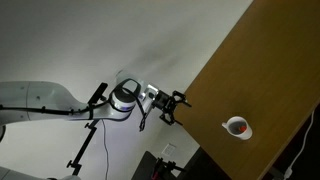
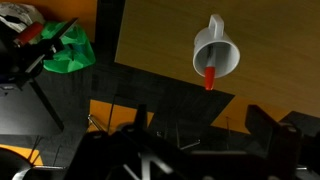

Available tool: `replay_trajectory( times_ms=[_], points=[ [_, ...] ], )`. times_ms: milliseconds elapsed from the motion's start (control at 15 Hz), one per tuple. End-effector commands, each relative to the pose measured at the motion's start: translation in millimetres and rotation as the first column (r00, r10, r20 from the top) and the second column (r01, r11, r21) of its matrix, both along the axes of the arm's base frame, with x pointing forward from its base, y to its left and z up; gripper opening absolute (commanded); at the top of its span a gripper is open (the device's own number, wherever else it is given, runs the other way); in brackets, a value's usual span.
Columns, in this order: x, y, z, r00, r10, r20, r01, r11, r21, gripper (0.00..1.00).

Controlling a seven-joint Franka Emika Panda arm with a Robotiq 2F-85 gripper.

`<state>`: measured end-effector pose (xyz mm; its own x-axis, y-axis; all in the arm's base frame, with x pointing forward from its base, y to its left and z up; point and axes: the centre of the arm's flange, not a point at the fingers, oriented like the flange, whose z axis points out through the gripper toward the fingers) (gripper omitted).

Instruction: Take the marker out of the white cup and place it on the table

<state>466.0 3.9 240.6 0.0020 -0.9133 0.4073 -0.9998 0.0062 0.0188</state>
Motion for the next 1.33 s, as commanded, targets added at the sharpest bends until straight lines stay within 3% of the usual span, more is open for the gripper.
replay_trajectory(
  times_ms=[0, 733, 1267],
  points=[
    [18, -6, -30, 0.994, -0.101, 0.039, 0.103, 0.993, -0.052, 1.00],
    [47, -65, -87, 0.984, -0.179, -0.016, 0.176, 0.980, -0.095, 1.00],
    [46, -89, -135, 0.977, -0.208, -0.044, 0.200, 0.971, -0.133, 1.00]
  ],
)
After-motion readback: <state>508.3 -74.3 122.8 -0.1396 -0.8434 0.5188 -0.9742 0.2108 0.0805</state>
